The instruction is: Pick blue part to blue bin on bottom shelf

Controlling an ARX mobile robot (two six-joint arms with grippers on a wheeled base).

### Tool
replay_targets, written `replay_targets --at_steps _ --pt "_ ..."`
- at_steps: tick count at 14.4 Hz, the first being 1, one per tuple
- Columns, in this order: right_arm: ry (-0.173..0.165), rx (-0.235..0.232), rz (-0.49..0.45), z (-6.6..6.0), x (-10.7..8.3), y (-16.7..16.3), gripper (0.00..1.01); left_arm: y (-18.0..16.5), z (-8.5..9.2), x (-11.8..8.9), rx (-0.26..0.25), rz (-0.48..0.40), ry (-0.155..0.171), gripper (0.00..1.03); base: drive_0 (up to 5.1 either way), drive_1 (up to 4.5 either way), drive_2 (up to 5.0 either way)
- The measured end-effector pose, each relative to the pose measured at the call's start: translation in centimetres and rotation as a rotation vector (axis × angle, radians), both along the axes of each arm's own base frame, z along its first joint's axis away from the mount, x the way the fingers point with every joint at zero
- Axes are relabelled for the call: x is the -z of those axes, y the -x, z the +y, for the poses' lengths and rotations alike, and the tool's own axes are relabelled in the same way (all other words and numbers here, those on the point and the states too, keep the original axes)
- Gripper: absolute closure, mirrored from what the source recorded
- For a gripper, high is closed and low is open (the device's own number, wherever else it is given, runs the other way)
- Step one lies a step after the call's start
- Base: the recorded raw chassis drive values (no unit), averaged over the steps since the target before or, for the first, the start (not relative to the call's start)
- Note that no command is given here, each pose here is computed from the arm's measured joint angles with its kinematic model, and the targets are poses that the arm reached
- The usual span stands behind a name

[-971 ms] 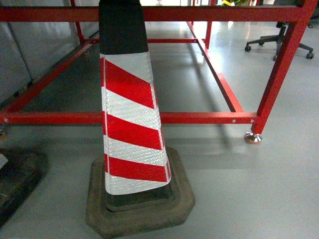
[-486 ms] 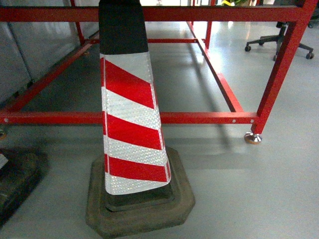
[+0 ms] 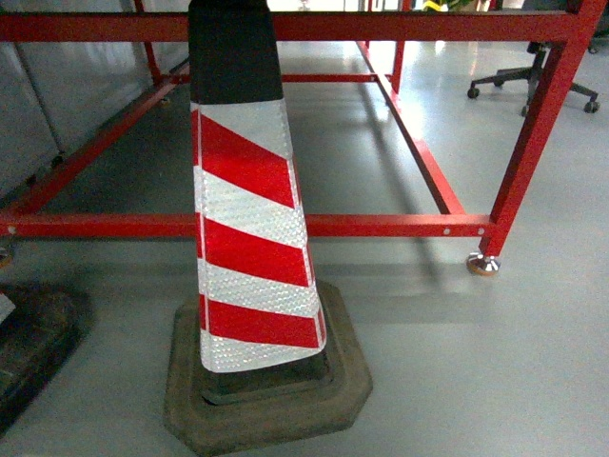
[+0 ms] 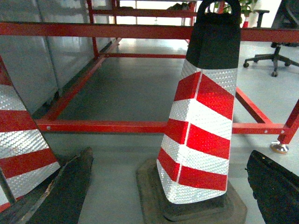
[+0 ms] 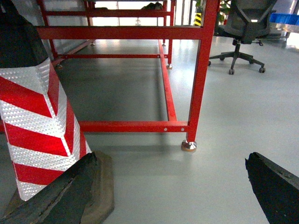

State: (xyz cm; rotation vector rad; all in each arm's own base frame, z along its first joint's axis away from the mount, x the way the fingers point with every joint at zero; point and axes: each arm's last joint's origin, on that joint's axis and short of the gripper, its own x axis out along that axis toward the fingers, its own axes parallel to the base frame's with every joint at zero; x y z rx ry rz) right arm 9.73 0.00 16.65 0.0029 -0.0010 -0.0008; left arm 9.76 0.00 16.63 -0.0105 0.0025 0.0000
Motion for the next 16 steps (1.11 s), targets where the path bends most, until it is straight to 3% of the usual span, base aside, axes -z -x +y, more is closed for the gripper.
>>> replay_targets --at_steps 16 --pt "0.000 -0.001 0.000 0.00 -0.01 0.00 0.03 0.00 0.01 0.00 -0.002 0.000 -0.004 0.05 0.0 0.00 0.0"
